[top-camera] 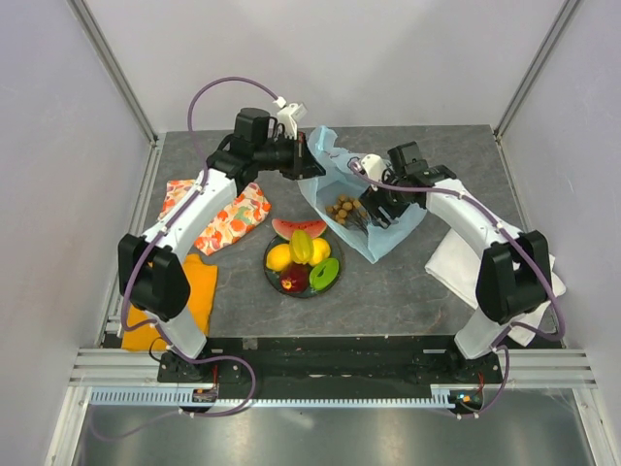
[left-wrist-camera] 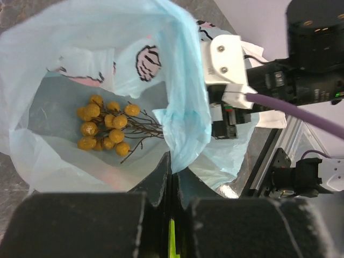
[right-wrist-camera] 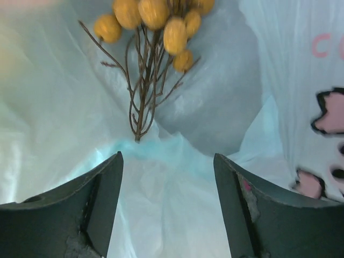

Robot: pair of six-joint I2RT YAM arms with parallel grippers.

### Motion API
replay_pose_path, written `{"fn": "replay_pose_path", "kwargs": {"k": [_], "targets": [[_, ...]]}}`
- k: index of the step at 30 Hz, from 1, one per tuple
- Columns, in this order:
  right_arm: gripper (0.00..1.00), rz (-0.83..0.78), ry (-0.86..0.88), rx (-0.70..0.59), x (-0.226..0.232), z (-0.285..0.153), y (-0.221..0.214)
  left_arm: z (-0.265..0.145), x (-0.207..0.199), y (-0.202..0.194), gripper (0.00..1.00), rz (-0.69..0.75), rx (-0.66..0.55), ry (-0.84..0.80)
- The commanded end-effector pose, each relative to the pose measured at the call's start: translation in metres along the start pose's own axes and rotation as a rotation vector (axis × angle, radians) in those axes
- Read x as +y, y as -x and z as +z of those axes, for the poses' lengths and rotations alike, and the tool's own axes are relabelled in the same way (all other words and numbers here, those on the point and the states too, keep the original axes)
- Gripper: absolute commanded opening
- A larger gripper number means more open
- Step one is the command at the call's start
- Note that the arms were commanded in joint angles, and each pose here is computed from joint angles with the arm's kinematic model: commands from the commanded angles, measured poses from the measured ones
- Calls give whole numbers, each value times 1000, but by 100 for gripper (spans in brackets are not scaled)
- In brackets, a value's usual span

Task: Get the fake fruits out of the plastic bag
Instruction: Adjust the plastic bag at the center of the board, then take out the fake fruit from the plastic bag.

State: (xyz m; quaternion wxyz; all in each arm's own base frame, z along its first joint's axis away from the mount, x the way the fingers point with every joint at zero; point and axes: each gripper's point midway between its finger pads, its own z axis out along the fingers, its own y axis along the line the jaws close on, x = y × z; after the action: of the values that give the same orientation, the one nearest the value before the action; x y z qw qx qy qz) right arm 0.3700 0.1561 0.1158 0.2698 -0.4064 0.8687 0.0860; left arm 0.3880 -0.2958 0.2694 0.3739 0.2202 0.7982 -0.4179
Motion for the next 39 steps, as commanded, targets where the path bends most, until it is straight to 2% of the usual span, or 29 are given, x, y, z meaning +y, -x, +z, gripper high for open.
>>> {"fn": "replay_pose_path", "kwargs": {"k": [1, 3, 6, 14, 19, 20, 22, 23, 24, 27, 32, 39], "targets": [[79, -66, -11, -151, -5, -31, 43, -4, -30, 5, 2, 18, -17, -64], [82, -72, 18, -217, -4, -26, 63, -3, -33, 4, 2, 22, -13, -70], [84, -65, 34, -226, -5, -3, 76, -1, -34, 1, 1, 28, -8, -71], [81, 6, 107, -142, -1, 70, 76, -4, -30, 2, 1, 61, -18, -40], [80, 2, 39, -60, -2, 94, 67, -4, -29, 5, 2, 70, -24, -32], [79, 10, 37, -43, -2, 99, 62, -5, -29, 7, 2, 71, -28, -30], [58, 15, 55, -40, 2, 101, 60, -4, -28, 6, 2, 67, -25, -28], [49, 13, 63, -43, 3, 98, 61, -3, -27, 6, 1, 67, -25, -24], [32, 13, 65, -50, 4, 95, 63, -3, -26, 6, 2, 67, -26, -22], [19, 4, 62, -103, 6, 72, 79, -3, -24, 6, 2, 64, -28, -11], [14, -36, 91, -239, 17, 6, 112, -2, -18, 11, 2, 70, -45, 21], [12, -41, 97, -384, 24, -71, 134, 6, -9, 23, 2, 74, -59, 40]]}}
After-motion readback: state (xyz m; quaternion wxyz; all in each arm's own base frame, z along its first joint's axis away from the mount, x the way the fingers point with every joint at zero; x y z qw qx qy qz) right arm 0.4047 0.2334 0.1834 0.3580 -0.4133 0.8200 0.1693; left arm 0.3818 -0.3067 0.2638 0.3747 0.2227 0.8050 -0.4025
